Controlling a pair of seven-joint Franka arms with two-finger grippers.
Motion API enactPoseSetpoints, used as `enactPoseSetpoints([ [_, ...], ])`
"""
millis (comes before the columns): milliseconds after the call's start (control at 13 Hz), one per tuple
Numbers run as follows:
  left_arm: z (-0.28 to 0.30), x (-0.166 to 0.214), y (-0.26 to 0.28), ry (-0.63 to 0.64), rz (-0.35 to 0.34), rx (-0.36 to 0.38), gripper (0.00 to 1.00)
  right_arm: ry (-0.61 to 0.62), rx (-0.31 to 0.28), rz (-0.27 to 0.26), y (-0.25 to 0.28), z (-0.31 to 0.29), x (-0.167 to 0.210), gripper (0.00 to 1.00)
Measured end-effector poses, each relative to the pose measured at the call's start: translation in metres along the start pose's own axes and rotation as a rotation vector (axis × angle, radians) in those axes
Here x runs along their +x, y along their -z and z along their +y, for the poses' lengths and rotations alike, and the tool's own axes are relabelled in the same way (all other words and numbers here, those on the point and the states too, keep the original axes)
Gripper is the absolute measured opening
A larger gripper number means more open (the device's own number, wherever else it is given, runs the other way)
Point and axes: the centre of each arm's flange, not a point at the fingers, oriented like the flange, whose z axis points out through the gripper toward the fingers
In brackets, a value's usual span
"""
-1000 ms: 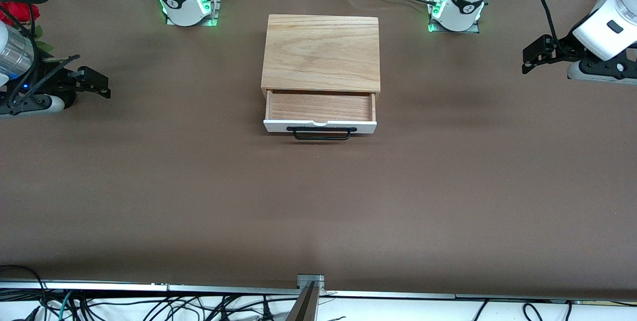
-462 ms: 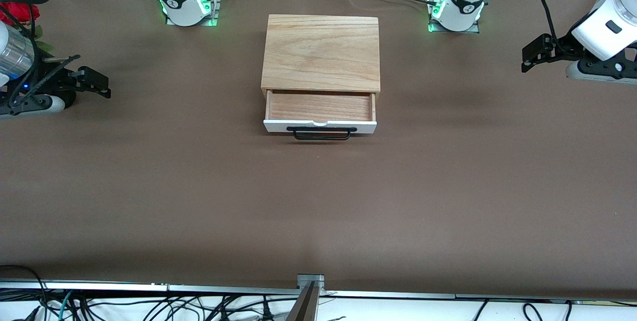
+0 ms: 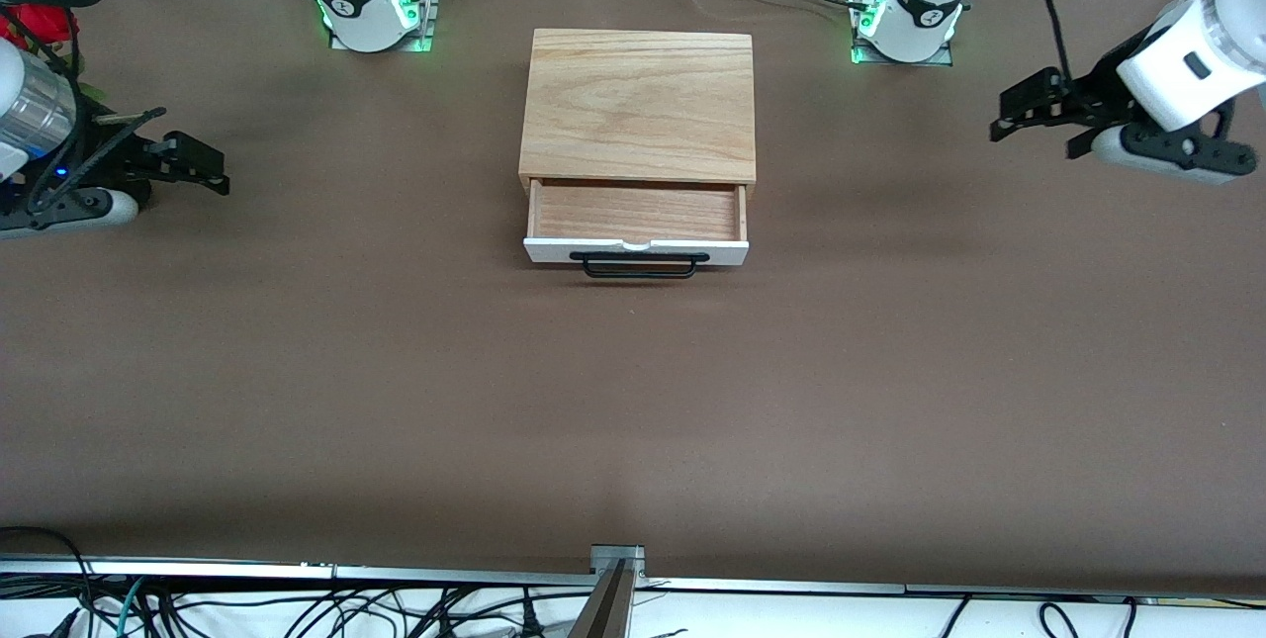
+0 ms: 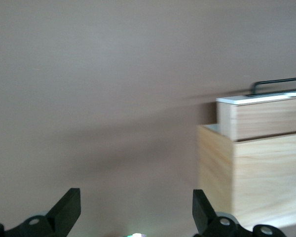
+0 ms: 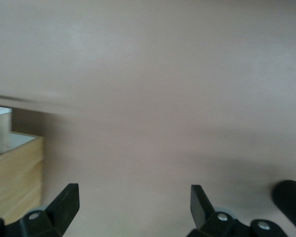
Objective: Close drawer with both arms simultaneously
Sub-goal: 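Move both grippers toward the drawer front on either side of the handle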
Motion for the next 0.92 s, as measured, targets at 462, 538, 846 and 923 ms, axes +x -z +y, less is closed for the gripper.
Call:
enactPoseSetpoints([
  [462,0.053,0.082,-0.103,-0.016,0.046,-0.231,1.0,0.019,0.301,-0.038,-0.098,-0.066,0.056,1.0],
  [538,0.069,0.092,-0.122,-0.03,0.065,-0.238,1.0,0.018,0.333,-0.042,-0.119,-0.078,0.065,1.0],
  [846,0.129,0.115,-0.204,-0.049,0.1,-0.274,1.0,-0.036,0.422,0.006,-0.19,-0.153,0.087,1.0],
  [923,0.143,0.115,-0.228,-0.051,0.092,-0.288,1.0,-0.047,0.421,0.004,-0.205,-0.173,0.087,1.0],
])
